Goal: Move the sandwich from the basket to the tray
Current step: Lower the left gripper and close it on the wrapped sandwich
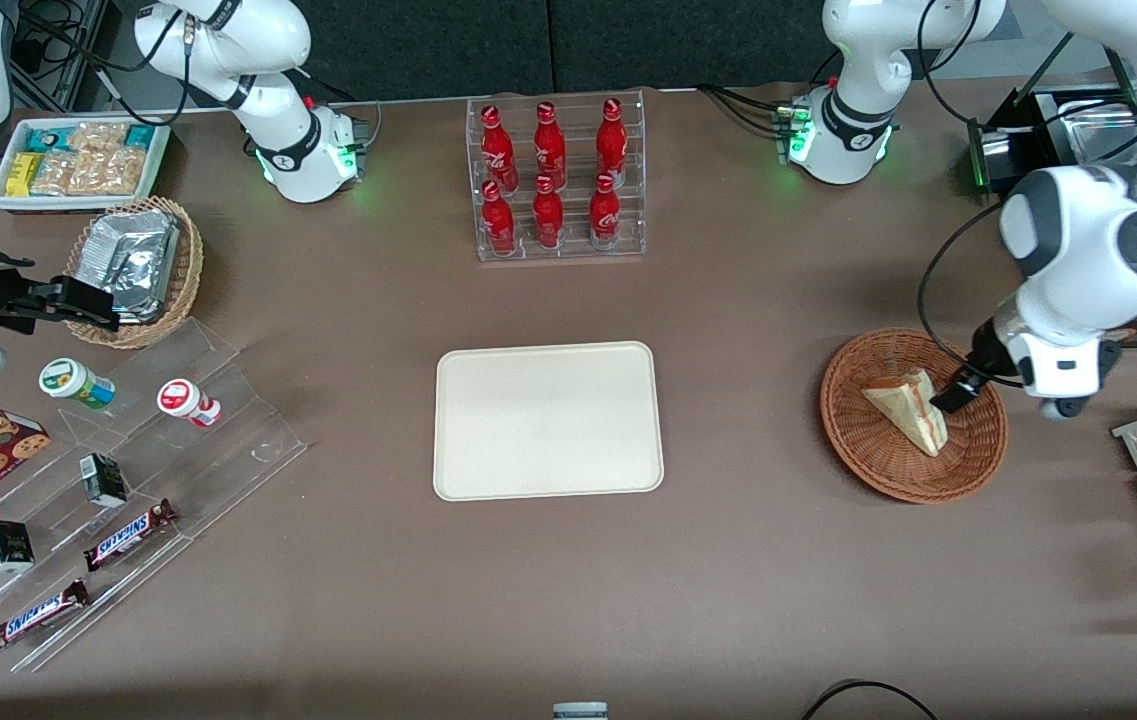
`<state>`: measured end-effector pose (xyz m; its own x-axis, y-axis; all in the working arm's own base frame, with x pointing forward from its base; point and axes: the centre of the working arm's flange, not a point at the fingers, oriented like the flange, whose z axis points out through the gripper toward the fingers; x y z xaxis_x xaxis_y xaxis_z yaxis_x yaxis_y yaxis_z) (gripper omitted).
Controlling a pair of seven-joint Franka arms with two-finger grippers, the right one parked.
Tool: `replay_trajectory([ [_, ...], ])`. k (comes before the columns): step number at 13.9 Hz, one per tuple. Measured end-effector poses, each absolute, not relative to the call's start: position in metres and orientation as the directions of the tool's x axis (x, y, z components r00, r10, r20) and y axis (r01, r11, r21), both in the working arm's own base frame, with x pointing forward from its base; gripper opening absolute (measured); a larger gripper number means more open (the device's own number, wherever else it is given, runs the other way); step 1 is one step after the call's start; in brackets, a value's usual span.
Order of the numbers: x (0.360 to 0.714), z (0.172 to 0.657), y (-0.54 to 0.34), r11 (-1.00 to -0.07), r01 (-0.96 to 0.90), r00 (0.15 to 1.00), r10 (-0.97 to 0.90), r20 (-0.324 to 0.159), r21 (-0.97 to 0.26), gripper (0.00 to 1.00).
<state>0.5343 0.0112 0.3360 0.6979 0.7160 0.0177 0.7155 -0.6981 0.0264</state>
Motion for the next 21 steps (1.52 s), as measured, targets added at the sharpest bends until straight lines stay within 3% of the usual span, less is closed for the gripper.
replay_trajectory([
  [5, 0.504, 0.292, 0.011, -0.691, 0.720, 0.689, 0.723, 0.059, 0.065, 1.00],
  [13, 0.502, 0.259, 0.009, -0.684, 0.724, 0.678, 0.730, 0.091, 0.093, 1.00],
  [15, 0.502, 0.253, 0.007, -0.677, 0.731, 0.671, 0.736, 0.088, 0.092, 0.94],
  [19, 0.505, 0.256, 0.002, -0.662, 0.743, 0.655, 0.750, 0.091, 0.102, 0.51],
  [21, 0.509, 0.260, -0.001, -0.664, 0.739, 0.657, 0.748, 0.098, 0.112, 0.35],
])
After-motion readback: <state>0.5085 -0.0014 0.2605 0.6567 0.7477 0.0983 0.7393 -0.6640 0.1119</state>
